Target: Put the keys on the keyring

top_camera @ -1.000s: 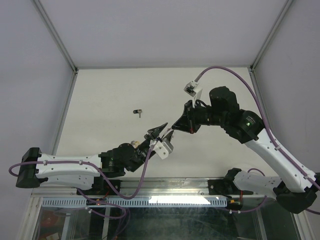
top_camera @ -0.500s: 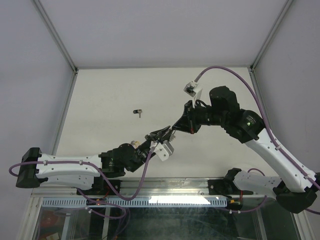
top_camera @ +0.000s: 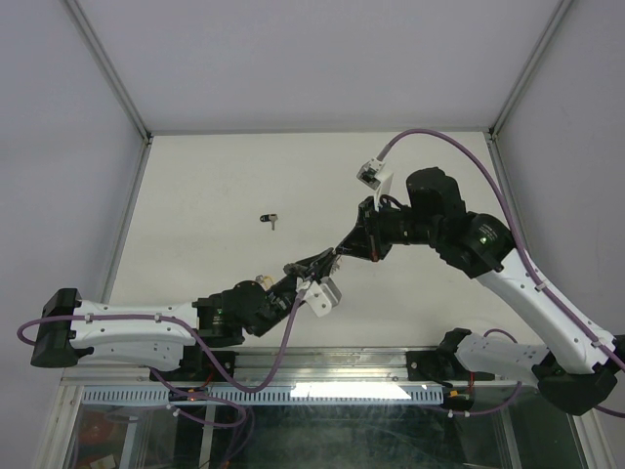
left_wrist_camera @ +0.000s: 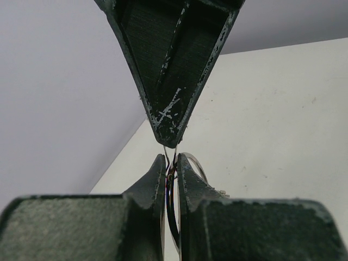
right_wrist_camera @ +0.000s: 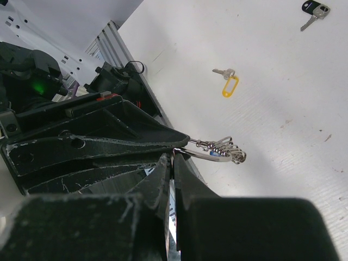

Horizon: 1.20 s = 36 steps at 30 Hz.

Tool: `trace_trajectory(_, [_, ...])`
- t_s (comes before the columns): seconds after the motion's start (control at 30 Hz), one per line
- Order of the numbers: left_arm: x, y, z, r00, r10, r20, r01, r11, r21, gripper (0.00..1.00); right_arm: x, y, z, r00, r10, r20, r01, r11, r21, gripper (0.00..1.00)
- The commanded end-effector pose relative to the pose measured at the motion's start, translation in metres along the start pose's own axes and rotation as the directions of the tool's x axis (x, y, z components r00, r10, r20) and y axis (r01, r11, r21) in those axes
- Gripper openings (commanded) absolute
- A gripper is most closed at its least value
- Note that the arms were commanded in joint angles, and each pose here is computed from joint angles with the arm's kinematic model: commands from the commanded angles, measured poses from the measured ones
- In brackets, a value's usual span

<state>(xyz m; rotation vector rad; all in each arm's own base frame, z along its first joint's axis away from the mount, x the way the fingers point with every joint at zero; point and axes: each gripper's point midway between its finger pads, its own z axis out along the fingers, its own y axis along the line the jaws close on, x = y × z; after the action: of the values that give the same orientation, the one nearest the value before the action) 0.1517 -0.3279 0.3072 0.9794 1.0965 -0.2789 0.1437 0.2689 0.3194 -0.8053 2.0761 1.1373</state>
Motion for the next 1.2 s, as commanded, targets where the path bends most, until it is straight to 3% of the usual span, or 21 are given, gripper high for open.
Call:
trace_trajectory(0.0, [-0.026, 0.021, -0.003, 0.99, -0.116, 0.078, 0.122, 0.99, -0.077, 0.0, -0.023, 0.015, -0.008, 0.996, -0.056, 0.071, 0.06, 0.997, -0.043, 0.0])
trace_trajectory(0.1, [-0.029, 0.027, -0.003, 0.98, -0.18, 0.086, 0.189, 0.976, -0.108, 0.0, -0.022, 0.013, -0.008, 0.995, -0.058, 0.075, 0.061, 0.997, -0.036, 0.0])
trace_trajectory(0.5, [-0.024, 0.026, 0.0, 0.971, -0.234, 0.047, 0.238, 0.963, -0.125, 0.0, -0.044, 0.01, -0.031, 0.966, -0.104, 0.238, 0.093, 0.994, 0.055, 0.35])
trace_trajectory(0.63, [-0.023, 0.024, 0.0, 0.971, -0.235, 0.04, 0.238, 0.964, -0.118, 0.0, -0.045, 0.005, -0.033, 0.959, -0.097, 0.265, 0.078, 0.994, 0.082, 0.36])
trace_trajectory(0.9, [-0.024, 0.024, 0.001, 0.972, -0.23, 0.037, 0.233, 0.966, -0.116, 0.0, -0.033, 0.005, -0.012, 0.984, -0.045, 0.173, 0.042, 0.999, 0.02, 0.39])
trace_trajectory(1.17, [-0.024, 0.023, 0.001, 0.974, -0.225, 0.037, 0.228, 0.967, -0.111, 0.0, -0.032, 0.005, -0.005, 0.987, -0.03, 0.161, 0.031, 1.0, 0.001, 0.34])
